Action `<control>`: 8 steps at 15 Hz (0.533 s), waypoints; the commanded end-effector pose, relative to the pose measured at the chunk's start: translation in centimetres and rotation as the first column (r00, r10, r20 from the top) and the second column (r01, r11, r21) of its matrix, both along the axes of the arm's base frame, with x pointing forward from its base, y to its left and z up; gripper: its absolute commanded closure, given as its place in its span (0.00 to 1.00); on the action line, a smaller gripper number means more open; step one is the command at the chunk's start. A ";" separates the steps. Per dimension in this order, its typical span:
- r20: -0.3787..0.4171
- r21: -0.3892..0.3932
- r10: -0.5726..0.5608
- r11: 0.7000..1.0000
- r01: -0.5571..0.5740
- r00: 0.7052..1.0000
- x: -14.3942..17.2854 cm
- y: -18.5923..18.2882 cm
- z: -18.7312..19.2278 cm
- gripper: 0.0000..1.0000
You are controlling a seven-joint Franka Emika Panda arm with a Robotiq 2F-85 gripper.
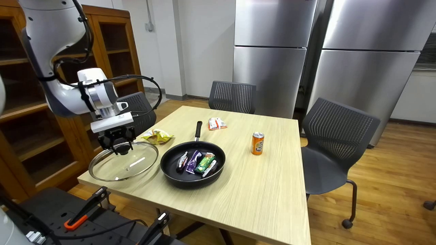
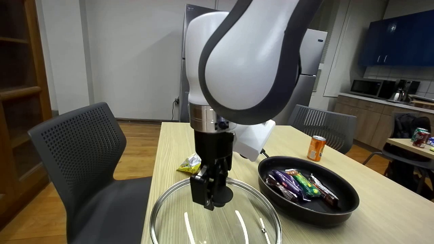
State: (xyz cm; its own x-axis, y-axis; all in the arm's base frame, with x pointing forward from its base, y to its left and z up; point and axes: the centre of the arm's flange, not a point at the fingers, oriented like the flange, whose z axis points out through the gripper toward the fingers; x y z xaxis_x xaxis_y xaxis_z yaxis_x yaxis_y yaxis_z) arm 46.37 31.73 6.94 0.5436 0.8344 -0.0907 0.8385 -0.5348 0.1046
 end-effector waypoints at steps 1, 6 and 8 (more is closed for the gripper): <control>0.046 0.010 0.023 1.000 -0.024 0.999 -1.5 -0.1 4.0 0.62; 0.056 0.012 0.043 0.999 -0.044 0.997 -1.6 -0.4 5.9 0.62; 0.064 0.012 0.049 0.999 -0.050 0.997 -1.8 -0.7 6.6 0.62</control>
